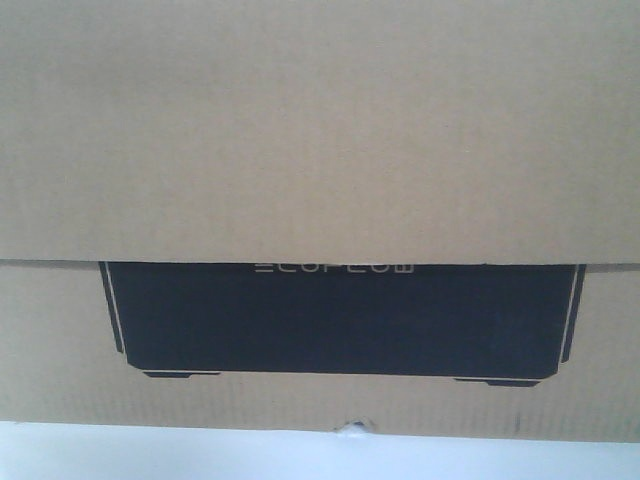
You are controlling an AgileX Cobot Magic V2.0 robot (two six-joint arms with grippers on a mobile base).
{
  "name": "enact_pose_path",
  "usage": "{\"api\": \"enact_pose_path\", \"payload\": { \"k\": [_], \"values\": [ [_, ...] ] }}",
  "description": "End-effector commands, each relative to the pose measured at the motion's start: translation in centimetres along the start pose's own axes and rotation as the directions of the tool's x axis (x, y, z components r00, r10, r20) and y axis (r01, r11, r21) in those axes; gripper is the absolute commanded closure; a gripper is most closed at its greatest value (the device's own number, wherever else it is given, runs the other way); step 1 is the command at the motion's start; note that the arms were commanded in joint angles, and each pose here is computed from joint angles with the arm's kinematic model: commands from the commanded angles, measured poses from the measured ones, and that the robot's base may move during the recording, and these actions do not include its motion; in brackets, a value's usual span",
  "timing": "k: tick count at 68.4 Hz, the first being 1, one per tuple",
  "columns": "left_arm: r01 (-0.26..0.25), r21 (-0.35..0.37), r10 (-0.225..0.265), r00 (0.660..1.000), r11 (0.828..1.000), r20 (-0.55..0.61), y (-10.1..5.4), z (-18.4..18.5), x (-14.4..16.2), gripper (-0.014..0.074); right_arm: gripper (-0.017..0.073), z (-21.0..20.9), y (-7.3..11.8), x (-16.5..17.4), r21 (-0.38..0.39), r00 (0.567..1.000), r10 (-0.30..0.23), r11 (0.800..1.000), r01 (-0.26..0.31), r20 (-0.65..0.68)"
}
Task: Grab box from left shelf to table start
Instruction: 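Lower the box onto the white table with both grippers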
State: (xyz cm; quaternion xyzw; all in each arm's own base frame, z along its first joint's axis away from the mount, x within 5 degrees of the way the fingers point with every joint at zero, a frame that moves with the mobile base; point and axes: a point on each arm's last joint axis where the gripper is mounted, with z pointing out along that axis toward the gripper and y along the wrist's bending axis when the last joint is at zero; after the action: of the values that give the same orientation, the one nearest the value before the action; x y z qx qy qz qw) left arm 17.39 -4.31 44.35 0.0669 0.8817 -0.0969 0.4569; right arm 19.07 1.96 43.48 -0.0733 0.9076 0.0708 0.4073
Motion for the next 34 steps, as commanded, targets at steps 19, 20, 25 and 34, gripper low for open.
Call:
{"api": "enact_pose_path", "payload": {
  "k": [19,20,25,34],
  "values": [
    [-0.078,-0.033,0.084,0.961,0.996,0.264,0.5,-8.0,6.5,0.0346,0.0498,-5.3,1.2,6.0,0.022,0.978,-0.008,1.000,0.004,0.206],
    [-0.078,-0.033,0.084,0.959,0.996,0.271,0.5,-8.0,7.1,0.0368,0.0500,-5.2,1.2,6.6,0.023,0.977,-0.008,1.000,0.003,0.211],
    [-0.078,-0.033,0.084,0.950,0.996,0.301,0.7,-8.1,9.1,0.0478,0.0501,-5.1,1.3,8.6,0.029,0.970,-0.006,1.000,-0.001,0.244],
    [-0.077,-0.033,0.083,0.943,0.996,0.321,1.2,-6.9,13.1,0.0694,0.0501,-4.6,1.3,12.4,0.041,0.952,-0.005,0.999,-0.008,0.307]
  ]
}}
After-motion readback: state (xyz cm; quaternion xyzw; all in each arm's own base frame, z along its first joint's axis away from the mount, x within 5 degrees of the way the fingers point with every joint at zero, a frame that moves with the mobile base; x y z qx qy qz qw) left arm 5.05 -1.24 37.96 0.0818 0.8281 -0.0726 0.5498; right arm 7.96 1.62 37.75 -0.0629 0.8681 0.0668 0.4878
